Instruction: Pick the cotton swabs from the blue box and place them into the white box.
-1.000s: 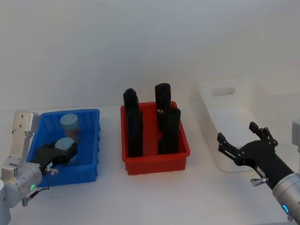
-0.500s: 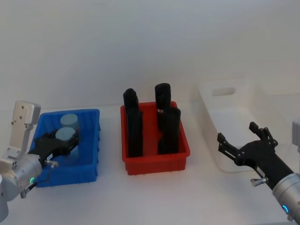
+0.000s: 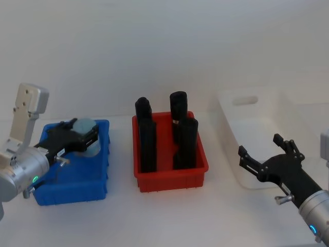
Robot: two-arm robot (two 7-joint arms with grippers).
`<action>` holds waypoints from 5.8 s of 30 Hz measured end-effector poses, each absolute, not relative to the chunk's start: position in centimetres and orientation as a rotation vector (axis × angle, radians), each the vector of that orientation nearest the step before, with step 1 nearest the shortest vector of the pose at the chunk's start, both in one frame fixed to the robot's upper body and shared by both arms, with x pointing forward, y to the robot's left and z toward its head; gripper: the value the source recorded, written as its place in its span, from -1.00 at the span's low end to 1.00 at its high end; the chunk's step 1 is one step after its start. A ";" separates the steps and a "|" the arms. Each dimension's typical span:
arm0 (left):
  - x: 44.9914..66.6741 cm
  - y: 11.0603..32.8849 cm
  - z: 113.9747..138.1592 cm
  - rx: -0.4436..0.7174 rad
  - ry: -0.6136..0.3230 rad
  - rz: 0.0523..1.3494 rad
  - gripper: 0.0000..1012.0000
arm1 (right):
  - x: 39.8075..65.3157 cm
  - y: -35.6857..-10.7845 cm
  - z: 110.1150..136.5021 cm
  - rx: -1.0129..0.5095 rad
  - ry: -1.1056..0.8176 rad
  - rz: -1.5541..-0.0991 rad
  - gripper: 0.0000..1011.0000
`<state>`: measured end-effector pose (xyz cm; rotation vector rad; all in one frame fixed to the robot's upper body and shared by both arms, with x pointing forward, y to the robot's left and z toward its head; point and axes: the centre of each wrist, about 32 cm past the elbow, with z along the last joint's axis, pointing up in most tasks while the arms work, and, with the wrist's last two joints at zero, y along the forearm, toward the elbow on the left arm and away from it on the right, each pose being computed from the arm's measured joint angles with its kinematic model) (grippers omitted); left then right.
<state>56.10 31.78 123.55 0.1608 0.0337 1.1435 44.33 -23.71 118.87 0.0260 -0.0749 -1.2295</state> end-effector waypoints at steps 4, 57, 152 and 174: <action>55.9 31.5 125.0 0.155 0.028 1.094 0.32 | 44.3 -23.7 118.9 0.026 -0.075 -1.230 0.98; 56.1 29.2 132.2 0.143 0.058 0.655 0.32 | 44.9 -22.8 119.7 0.021 -0.082 -1.089 0.98; 56.1 29.1 132.3 0.143 0.059 0.645 0.98 | 55.3 -11.1 124.5 -0.094 -0.074 -0.715 0.28; 56.1 29.1 132.3 0.143 0.059 0.645 0.98 | 52.7 -14.8 124.0 -0.063 -0.087 -0.967 0.28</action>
